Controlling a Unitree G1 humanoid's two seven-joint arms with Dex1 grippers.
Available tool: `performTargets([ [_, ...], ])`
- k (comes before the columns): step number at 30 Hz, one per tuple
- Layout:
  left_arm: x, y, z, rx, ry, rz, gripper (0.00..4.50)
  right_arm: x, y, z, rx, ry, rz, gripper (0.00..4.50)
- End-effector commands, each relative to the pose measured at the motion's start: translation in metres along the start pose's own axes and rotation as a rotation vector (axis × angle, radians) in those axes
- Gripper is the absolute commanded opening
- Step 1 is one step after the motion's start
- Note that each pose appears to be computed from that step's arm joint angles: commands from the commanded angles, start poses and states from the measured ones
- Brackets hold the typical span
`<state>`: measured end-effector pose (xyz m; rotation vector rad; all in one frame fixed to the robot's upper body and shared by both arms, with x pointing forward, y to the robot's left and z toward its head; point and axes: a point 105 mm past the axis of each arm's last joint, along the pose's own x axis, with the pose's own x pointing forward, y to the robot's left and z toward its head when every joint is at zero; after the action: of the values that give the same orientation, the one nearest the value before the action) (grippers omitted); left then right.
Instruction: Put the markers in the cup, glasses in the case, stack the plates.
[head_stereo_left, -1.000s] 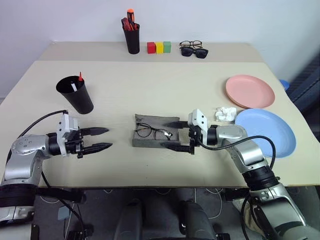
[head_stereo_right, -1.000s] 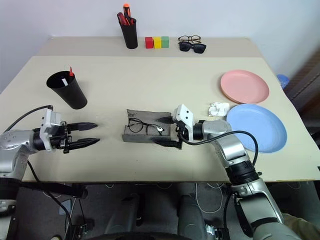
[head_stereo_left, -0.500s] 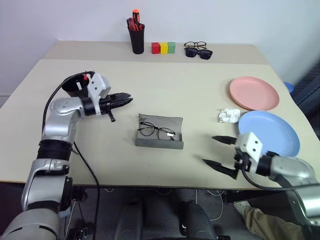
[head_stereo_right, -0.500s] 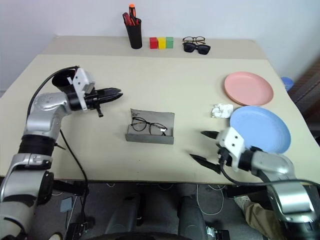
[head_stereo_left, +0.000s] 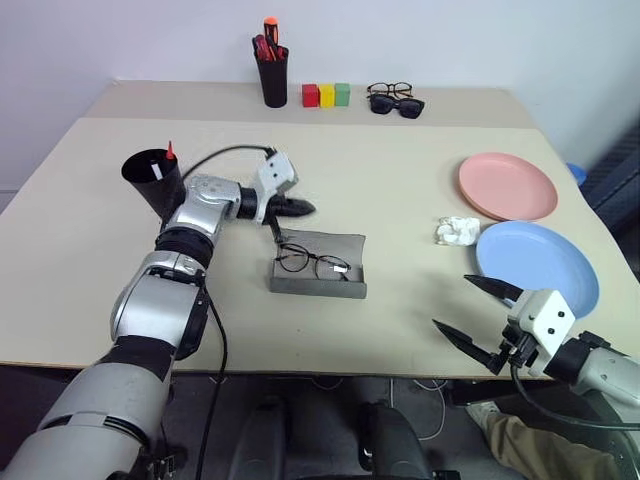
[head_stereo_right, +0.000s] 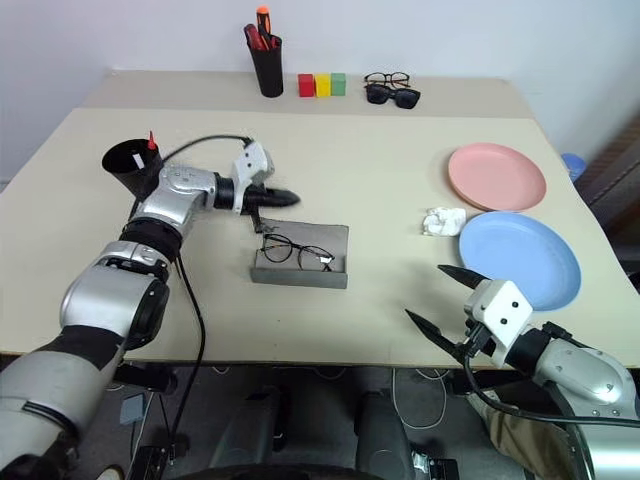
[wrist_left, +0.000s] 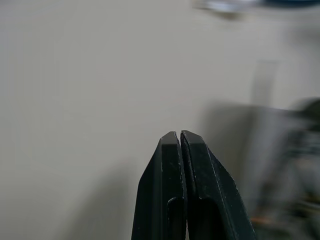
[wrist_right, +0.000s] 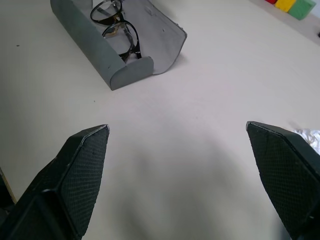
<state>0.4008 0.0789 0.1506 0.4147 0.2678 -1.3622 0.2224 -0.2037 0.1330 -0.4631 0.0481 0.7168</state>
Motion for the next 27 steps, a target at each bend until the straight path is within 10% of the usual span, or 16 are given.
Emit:
performTargets([
  [1,-0.018,-0.015,0.01,-0.006,0.022,-0.181,0.03,0.0,-0.002,0.011,-0.041,-0.037,-0.021,4.5],
  [13,-0.029,-0.085,-0.033,0.027,0.185,-0.448,0.03,0.009,-0.015,-0.004,0.048,-0.003,-0.111,4.5],
  [21,-0.004,-0.054,0.042,0.163,-0.139,-0.112,0.03,0.002,-0.069,-0.044,0.099,0.137,-0.396,4.5],
  [27,0.022,-0.058,0.063,0.17,-0.183,-0.05,2.77,0.002,-0.082,-0.072,0.102,0.223,-0.445,4.5],
])
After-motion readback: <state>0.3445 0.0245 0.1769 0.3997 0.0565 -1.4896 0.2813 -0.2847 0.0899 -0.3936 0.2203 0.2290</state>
